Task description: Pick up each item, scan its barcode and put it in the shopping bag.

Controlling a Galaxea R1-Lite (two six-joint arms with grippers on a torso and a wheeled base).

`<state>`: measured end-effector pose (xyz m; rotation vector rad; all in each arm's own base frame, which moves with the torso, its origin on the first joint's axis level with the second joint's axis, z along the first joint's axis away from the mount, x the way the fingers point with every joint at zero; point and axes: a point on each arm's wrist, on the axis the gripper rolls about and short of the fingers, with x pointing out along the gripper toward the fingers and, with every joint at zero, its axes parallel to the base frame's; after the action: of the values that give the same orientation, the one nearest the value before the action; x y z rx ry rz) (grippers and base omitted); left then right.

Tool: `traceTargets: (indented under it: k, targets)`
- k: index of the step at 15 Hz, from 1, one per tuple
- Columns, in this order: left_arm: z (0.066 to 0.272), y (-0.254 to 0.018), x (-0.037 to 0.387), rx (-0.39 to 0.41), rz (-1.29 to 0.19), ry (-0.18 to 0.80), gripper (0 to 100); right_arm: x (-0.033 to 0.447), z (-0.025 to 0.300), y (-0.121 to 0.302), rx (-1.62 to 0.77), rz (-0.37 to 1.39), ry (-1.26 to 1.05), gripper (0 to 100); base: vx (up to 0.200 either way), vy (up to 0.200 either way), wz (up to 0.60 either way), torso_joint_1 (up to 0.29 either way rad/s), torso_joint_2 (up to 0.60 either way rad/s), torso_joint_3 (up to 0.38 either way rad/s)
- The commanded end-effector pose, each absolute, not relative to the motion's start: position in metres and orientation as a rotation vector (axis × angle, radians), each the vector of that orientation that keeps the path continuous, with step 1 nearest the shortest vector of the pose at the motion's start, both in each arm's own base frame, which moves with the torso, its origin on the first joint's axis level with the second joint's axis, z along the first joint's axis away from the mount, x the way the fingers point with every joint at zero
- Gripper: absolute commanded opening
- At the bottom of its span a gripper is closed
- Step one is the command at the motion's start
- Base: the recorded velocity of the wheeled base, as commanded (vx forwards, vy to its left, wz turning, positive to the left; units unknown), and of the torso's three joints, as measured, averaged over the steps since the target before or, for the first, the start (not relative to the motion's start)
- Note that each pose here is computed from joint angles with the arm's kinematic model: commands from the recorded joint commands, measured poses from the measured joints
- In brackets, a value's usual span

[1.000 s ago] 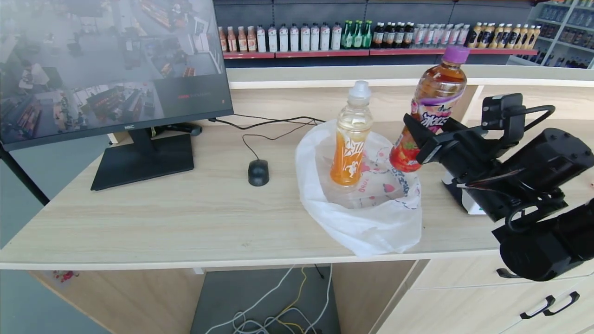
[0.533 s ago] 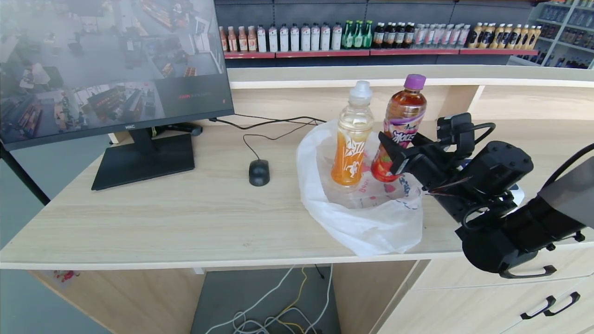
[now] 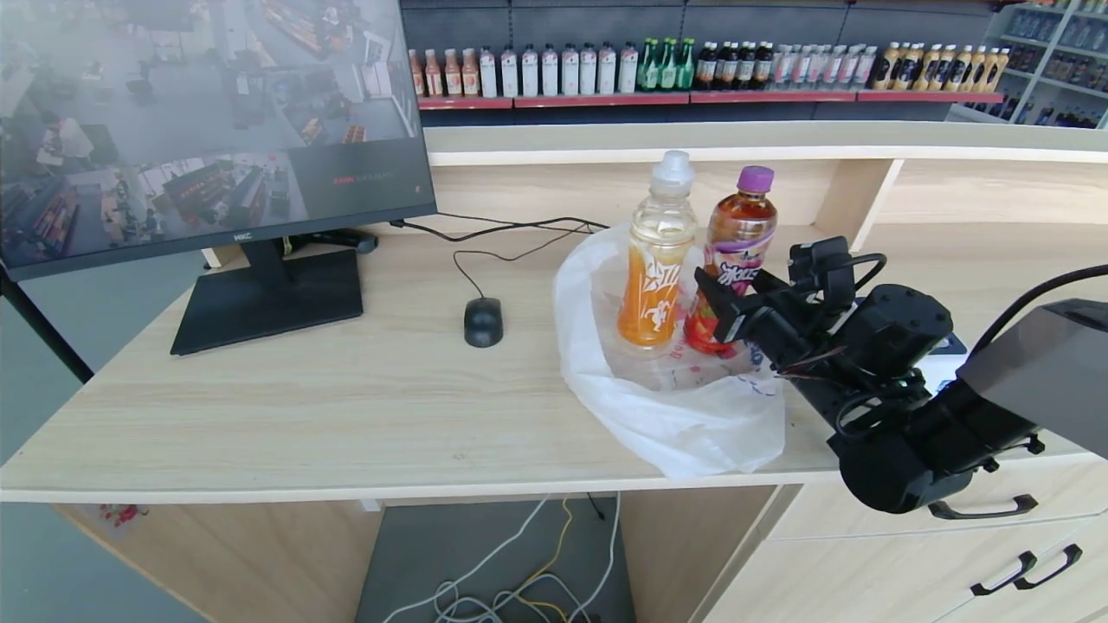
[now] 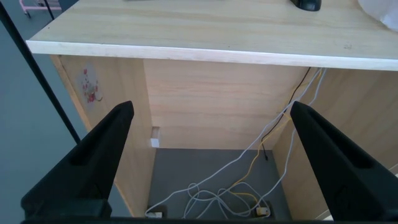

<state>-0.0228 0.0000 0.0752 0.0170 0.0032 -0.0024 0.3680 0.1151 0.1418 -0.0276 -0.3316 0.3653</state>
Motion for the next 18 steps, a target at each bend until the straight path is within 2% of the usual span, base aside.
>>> traceTargets:
  k: [1, 8, 9, 14, 18]
  targets:
    - [0.075, 0.000, -0.023, 0.017, -0.003, 0.003, 100, 0.370, 0.132, 0.116, -0.029, 0.369, -0.300, 0, 0.000, 0.000, 0.00, 0.000, 0.00, 0.000]
    - [0.075, 0.000, -0.023, 0.017, -0.003, 0.003, 100, 0.369, 0.129, 0.114, -0.029, 0.367, -0.284, 0, 0.000, 0.000, 0.00, 0.000, 0.00, 0.000]
    - [0.075, 0.000, -0.023, 0.017, -0.002, 0.003, 100, 0.368, 0.129, 0.114, -0.029, 0.367, -0.284, 100, 0.000, 0.000, 0.00, 0.000, 0.00, 0.000]
    - [0.075, 0.000, -0.023, 0.012, -0.002, 0.003, 100, 0.359, 0.138, 0.111, -0.029, 0.365, -0.293, 100, 0.000, 0.000, 0.00, 0.000, 0.00, 0.000]
    - [0.075, 0.000, -0.023, 0.017, -0.005, 0.003, 100, 0.333, 0.149, 0.102, -0.030, 0.362, -0.279, 100, 0.000, 0.000, 0.00, 0.000, 0.00, 0.000]
